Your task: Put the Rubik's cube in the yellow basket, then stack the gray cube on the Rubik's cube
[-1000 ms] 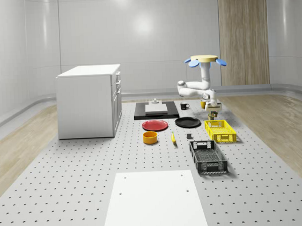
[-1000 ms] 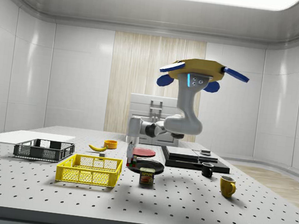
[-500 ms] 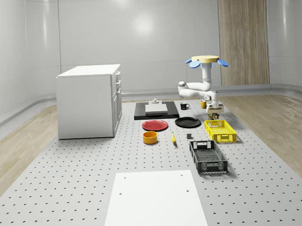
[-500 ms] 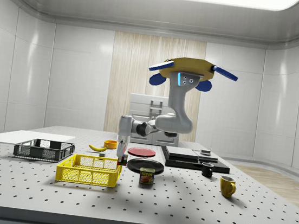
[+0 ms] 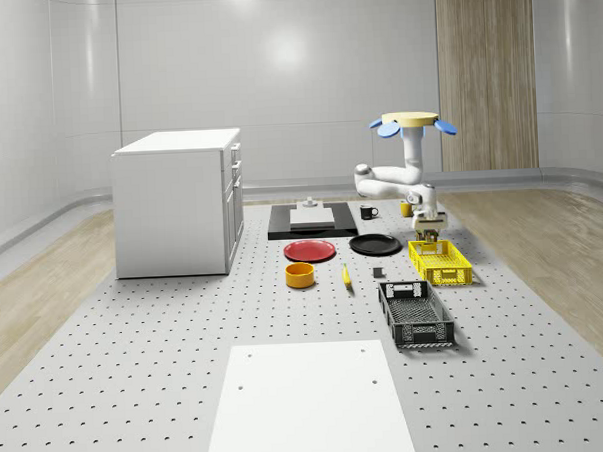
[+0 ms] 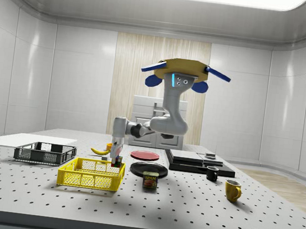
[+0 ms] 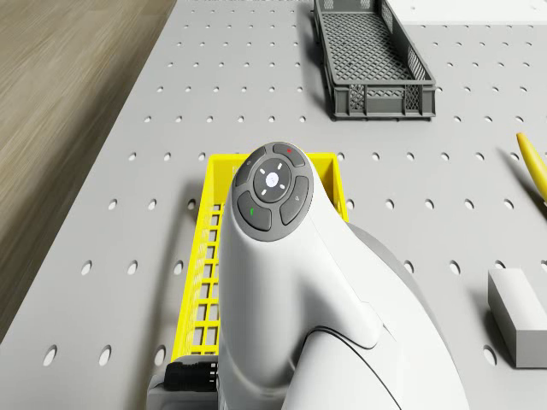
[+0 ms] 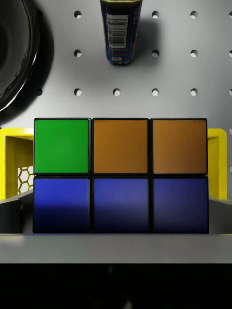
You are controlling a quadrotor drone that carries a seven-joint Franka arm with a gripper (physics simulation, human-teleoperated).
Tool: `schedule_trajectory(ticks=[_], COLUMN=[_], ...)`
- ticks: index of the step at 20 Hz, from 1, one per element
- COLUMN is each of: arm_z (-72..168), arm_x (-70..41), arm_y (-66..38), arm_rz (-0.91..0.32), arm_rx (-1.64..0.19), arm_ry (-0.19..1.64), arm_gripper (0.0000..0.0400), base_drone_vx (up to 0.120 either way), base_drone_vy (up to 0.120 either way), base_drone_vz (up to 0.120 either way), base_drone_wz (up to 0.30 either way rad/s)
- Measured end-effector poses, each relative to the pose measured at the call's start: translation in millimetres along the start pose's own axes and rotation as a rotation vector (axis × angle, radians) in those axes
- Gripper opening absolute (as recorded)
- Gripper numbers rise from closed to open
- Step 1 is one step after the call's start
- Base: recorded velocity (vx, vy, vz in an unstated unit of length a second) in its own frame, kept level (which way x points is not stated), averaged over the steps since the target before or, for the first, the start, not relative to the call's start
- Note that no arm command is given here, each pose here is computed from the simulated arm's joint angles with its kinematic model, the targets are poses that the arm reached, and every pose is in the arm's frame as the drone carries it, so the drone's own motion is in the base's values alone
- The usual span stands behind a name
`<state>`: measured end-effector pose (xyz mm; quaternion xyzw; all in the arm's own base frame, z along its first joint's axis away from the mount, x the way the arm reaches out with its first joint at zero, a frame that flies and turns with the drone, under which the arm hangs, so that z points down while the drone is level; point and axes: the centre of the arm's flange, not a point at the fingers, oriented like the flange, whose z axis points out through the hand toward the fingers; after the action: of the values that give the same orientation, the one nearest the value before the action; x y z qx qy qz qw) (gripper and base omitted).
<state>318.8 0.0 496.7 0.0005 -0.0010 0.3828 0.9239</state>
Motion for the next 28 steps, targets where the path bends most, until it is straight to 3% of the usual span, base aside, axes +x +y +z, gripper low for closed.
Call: schedule_trajectory(ticks=[5, 13, 17, 25, 28], arm_z=[0.0, 0.0, 0.1, 24.2, 32.4], arm_x=[0.0, 0.0, 0.0, 0.1, 0.1], arm_y=[0.0, 0.0, 0.0, 0.1, 0.1], arm_rz=[0.0, 0.0, 0.0, 0.0, 0.0], arm_rx=[0.0, 0.0, 0.0, 0.0, 0.0], arm_ry=[0.0, 0.0, 0.0, 0.0, 0.0], arm_gripper=[0.0325, 0.0325, 0.0325, 0.0325, 0.0361], base_drone_vx=[0.12, 0.12, 0.11, 0.0, 0.0], base_drone_vy=[-0.04, 0.0, 0.0, 0.0, 0.0], base_drone_vz=[0.0, -0.115, 0.0, 0.0, 0.0], base_drone_wz=[0.0, 0.0, 0.0, 0.0, 0.0])
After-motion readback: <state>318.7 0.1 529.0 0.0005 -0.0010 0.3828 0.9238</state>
